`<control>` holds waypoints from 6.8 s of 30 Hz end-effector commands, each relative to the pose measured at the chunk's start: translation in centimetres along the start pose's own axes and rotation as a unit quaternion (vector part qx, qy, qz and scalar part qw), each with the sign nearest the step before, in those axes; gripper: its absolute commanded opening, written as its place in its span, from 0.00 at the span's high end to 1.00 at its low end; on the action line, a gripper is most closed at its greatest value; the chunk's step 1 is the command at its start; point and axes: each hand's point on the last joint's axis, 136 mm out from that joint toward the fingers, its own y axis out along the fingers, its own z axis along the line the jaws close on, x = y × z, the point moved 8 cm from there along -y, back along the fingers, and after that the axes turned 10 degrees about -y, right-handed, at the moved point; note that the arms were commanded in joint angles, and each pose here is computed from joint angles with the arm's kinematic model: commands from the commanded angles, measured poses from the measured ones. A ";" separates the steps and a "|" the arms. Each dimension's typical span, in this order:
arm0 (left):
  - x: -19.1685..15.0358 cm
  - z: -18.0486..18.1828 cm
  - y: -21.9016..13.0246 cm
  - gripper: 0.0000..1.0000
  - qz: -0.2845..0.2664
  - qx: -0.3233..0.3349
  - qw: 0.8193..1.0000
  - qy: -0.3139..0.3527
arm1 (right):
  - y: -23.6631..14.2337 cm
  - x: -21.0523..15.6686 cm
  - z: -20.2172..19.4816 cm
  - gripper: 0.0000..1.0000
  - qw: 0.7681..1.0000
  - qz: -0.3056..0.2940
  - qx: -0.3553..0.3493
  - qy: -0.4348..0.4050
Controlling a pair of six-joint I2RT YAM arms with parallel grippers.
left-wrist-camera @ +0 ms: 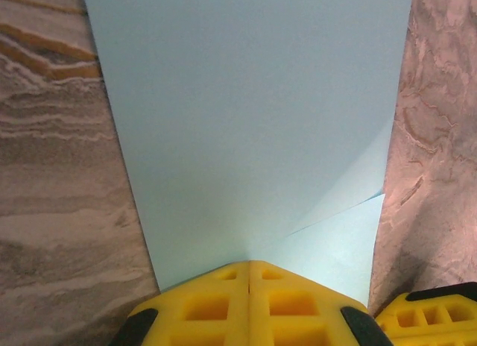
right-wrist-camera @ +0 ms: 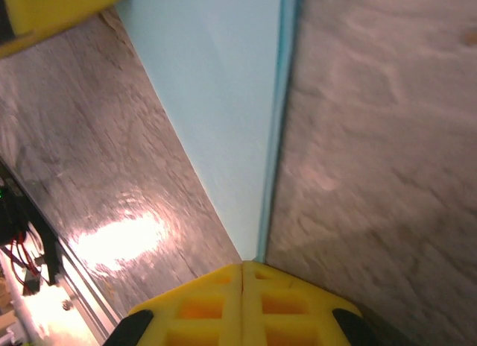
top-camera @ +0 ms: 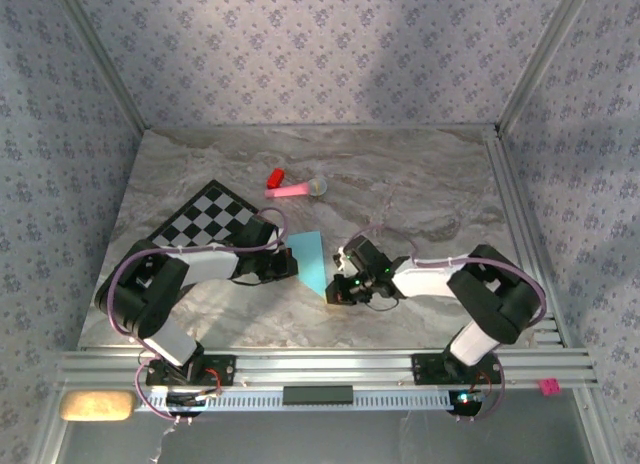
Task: Fold a paper plane with a square sheet of paper (pick it up from the middle)
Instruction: Third fold the triangle at the center of the table, then fourth fold the wing at the center of the table.
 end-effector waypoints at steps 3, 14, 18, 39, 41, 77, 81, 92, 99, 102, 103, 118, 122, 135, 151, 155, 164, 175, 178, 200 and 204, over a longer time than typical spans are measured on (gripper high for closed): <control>-0.9 2.0 0.4 0.96 0.015 0.050 0.998 -0.022 | -1.7 -1.3 -1.4 0.95 0.999 -0.004 -0.041 0.011; -2.7 -0.1 0.5 0.93 -0.004 0.002 0.998 -0.064 | -5.7 -0.5 -1.7 0.89 0.989 -0.097 -0.113 0.022; -3.5 -2.1 0.1 0.91 -0.024 -0.005 0.998 -0.054 | -6.5 -0.2 -1.9 0.84 0.984 -0.118 -0.133 0.024; 0.1 -1.1 -6.6 0.63 -0.064 -0.053 0.995 -0.056 | -3.5 4.0 2.0 0.61 0.986 -0.095 -0.123 -0.055; 0.2 -1.1 -6.2 0.63 -0.054 -0.060 0.995 -0.058 | -3.1 4.1 1.6 0.61 0.987 -0.089 -0.124 -0.046; 0.8 -0.5 -3.4 0.59 -0.010 -0.053 0.994 -0.096 | -2.3 4.3 0.1 0.94 0.994 -0.088 -0.061 -0.028; 0.9 -0.8 -3.1 0.58 -0.001 -0.062 0.993 -0.100 | -2.5 4.2 0.2 0.96 0.994 -0.101 -0.041 -0.029; 1.5 -1.3 -2.3 0.56 0.014 -0.071 0.992 -0.107 | -3.4 4.0 0.6 0.97 0.991 -0.127 0.009 -0.044; 1.6 -1.1 -1.9 0.54 0.014 -0.069 0.991 -0.114 | -4.4 3.9 0.6 0.97 0.987 -0.151 0.025 -0.044; 1.7 -1.3 -1.8 0.54 0.016 -0.075 0.990 -0.116 | -4.7 3.9 0.5 0.97 0.987 -0.154 0.024 -0.045; 1.8 -1.5 -1.9 0.54 0.016 -0.079 0.990 -0.116 | -4.7 3.8 0.4 0.97 0.987 -0.155 0.023 -0.044; 2.2 -2.3 -0.8 0.57 0.031 -0.103 0.987 -0.120 | -4.8 3.5 -0.1 0.97 0.986 -0.160 0.025 -0.035; 2.2 -2.1 -0.6 0.57 0.032 -0.100 0.987 -0.122 | -4.8 3.5 -0.1 0.97 0.986 -0.162 0.025 -0.033; 2.6 -2.7 -0.3 0.78 0.030 -0.111 0.986 -0.125 | -4.8 3.2 -0.8 0.95 0.988 -0.153 -0.001 -0.025; 2.2 -4.3 -1.0 0.91 -0.030 -0.100 0.985 -0.140 | -9.5 1.8 -1.4 0.54 0.960 -0.208 -0.184 -0.039; 1.9 -4.5 -1.3 0.90 -0.053 -0.103 0.982 -0.149 | -10.8 1.4 -1.7 0.53 0.945 -0.241 -0.217 -0.040; 1.5 -4.5 -1.9 0.90 -0.070 -0.105 0.980 -0.156 | -11.0 1.1 -0.5 0.01 0.893 -0.302 -0.305 -0.136; 1.2 -4.6 -2.2 0.90 -0.070 -0.105 0.980 -0.155 | -7.6 0.8 4.7 0.16 0.823 -0.246 -0.366 -0.359; 1.0 -4.5 -2.5 0.90 -0.075 -0.105 0.979 -0.155 | -7.0 0.1 4.8 0.27 0.818 -0.253 -0.357 -0.374; 1.0 -4.7 -2.5 0.89 -0.067 -0.096 0.981 -0.152 | 0.1 0.0 3.9 0.48 0.788 -0.170 -0.380 -0.454; 1.0 -4.8 -2.5 0.89 -0.066 -0.097 0.982 -0.151 | 0.4 0.1 3.9 0.54 0.790 -0.175 -0.380 -0.449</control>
